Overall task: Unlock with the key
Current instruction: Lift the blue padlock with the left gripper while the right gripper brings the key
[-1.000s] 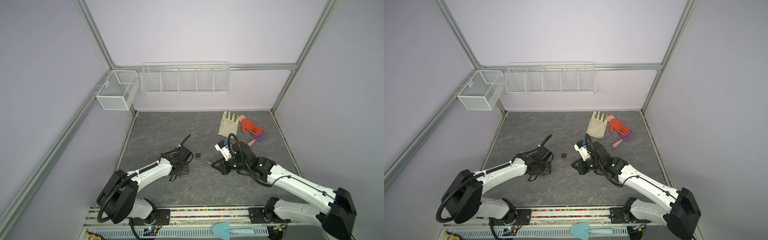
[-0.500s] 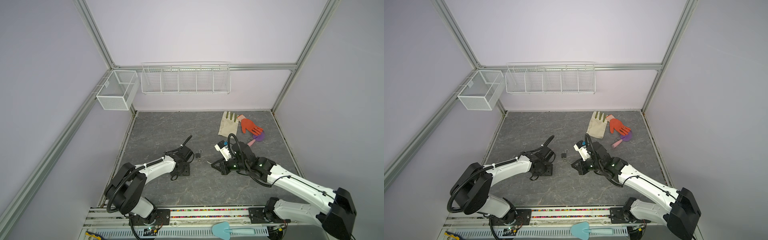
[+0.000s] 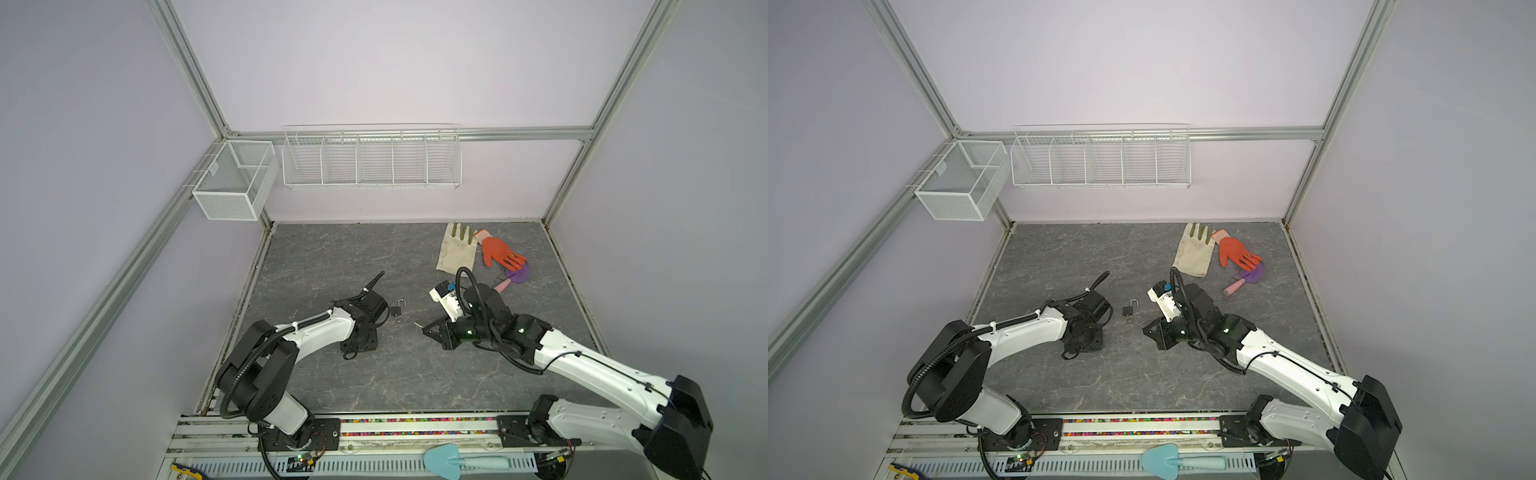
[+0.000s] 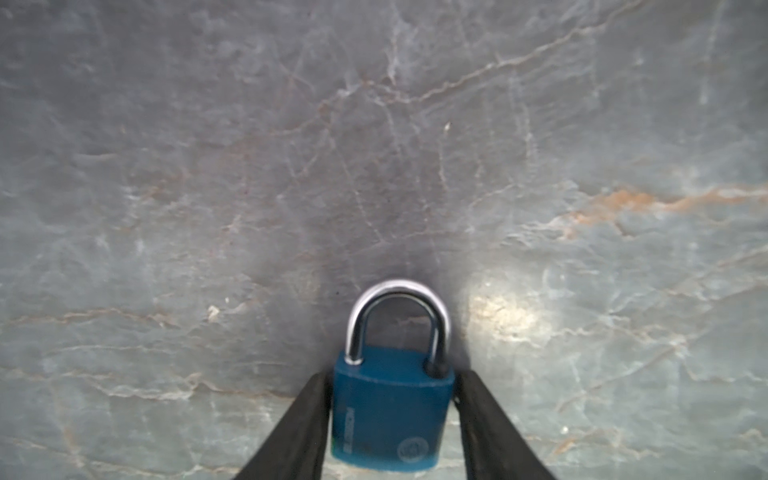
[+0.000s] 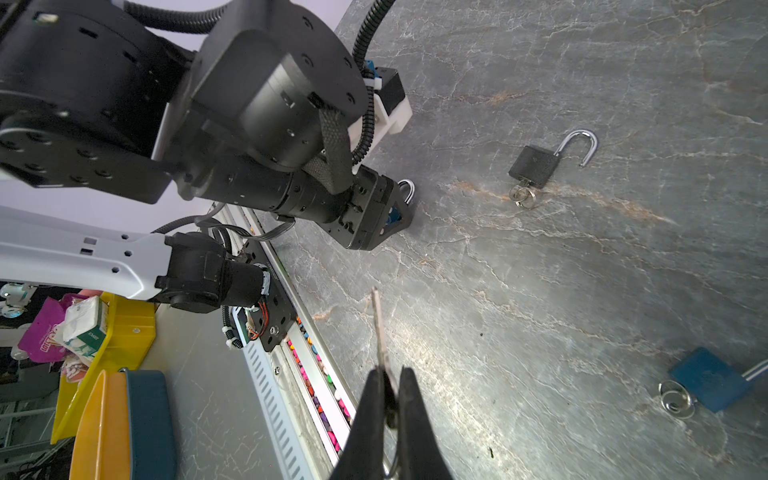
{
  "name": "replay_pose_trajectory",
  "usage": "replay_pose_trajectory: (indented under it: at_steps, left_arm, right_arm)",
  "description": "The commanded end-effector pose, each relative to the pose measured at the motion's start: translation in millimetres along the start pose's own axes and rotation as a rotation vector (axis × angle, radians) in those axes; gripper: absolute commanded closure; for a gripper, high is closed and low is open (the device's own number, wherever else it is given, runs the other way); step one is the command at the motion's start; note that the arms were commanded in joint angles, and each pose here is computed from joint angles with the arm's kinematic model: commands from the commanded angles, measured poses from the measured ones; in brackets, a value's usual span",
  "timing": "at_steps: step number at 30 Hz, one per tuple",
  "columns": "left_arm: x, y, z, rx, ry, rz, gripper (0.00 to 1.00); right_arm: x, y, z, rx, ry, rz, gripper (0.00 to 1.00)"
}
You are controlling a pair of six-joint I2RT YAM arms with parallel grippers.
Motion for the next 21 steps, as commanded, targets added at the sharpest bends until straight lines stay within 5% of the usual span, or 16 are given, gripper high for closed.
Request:
replay_pose_trajectory:
  at_steps: [1,21]
  left_arm:
    - [-3,-2,2,-0.056,-0.007,-0.021,0.51]
    - [7,-2,4,-0.116,-0.003,-0.025,0.59]
  right_arm:
    - [2,1,-1,-0.005,0.000,-0.023,0.93]
    - [4,1,-2,0.008,0.002,-0.036,0.93]
Point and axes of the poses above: each gripper's point midway between its finger pads, its own z axis out along the fingers, its own y axis along the line the jaws close on, x = y × z, the point moved 9 cm from there along -z, back along the fingers, and after that the axes turned 6 degrees about -z, right-handed, at the moved point
